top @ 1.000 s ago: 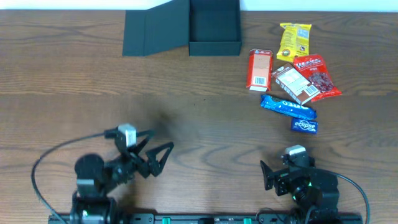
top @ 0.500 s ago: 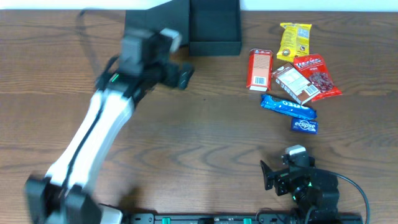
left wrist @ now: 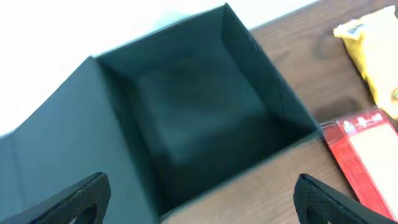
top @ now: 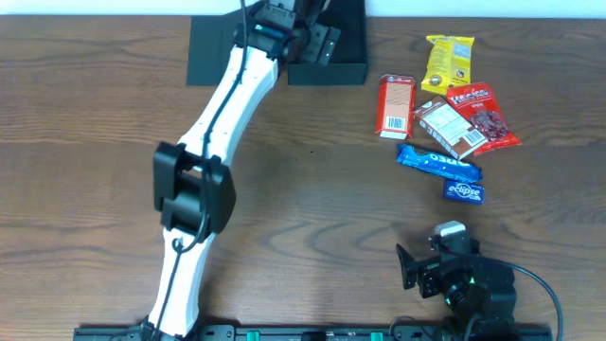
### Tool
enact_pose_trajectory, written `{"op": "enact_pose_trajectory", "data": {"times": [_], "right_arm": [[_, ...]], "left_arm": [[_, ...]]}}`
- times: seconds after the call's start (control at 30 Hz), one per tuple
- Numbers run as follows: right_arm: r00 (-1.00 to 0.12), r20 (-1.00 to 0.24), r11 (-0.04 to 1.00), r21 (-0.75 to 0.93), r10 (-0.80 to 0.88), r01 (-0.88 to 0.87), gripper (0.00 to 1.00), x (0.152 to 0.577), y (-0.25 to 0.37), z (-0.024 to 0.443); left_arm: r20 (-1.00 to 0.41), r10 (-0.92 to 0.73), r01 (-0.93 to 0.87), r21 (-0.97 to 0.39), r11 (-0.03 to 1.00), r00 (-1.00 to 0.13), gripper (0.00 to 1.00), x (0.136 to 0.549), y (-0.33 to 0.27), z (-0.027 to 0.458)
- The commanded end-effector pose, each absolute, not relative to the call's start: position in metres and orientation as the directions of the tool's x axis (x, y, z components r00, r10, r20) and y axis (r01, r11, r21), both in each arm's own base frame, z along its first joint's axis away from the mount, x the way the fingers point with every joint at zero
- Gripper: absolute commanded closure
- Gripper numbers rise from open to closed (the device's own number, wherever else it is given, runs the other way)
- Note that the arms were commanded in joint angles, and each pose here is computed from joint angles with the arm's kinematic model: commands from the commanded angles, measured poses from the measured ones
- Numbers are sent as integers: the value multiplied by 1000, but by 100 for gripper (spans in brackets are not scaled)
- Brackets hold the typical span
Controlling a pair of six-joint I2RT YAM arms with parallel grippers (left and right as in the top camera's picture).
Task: Pack container
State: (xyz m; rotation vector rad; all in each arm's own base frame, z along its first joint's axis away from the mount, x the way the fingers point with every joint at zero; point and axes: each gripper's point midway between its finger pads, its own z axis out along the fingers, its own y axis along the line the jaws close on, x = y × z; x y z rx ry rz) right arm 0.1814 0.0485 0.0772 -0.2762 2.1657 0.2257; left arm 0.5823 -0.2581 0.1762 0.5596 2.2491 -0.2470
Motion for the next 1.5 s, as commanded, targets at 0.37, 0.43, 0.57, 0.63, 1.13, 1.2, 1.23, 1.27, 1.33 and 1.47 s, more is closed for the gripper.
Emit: {"op": "enact_pose_trajectory", "data": {"times": [0.37, 0.43, 0.57, 0.63, 1.13, 1.2, 1.23, 1.27, 1.33, 1.47], "right_arm": [[-566, -819, 960, 72, -97, -269, 1, 181, 48, 75], [-566, -819, 961, 72, -97, -269, 1, 181, 48, 75], [-566, -819, 961, 72, -97, -269, 1, 181, 48, 75], [-566, -819, 961, 72, -97, -269, 1, 181, 48, 75], [-566, -819, 960, 72, -97, -269, 1, 181, 48, 75], [-566, -819, 961, 72, -97, -269, 1, 181, 48, 75], [-566, -819, 961, 72, -97, -269, 1, 181, 48, 75], [-566, -819, 961, 72, -97, -269, 1, 181, 48, 75], [-566, -819, 961, 72, -97, -269, 1, 181, 48, 75], [-566, -819, 961, 72, -97, -269, 1, 181, 48, 75]], "left_arm": [[-760, 122, 334, -131, 933, -638, 5, 621, -266, 120], [-745, 94, 310, -156, 938, -661, 5, 620, -266, 112], [-678, 37, 240, -208, 948, -734, 5, 611, -263, 89], [-617, 56, 224, -199, 954, -785, 5, 597, -260, 69], [-178, 272, 288, -67, 955, -945, 5, 491, -219, 18], [-79, 273, 278, -56, 959, -959, 5, 469, -210, 17], [-46, 265, 267, -52, 962, -963, 5, 461, -206, 18], [-10, 245, 246, -48, 968, -969, 5, 453, -203, 20], [40, 206, 205, -39, 978, -978, 5, 442, -198, 25], [90, 134, 130, -54, 990, -987, 5, 429, -199, 43]]}}
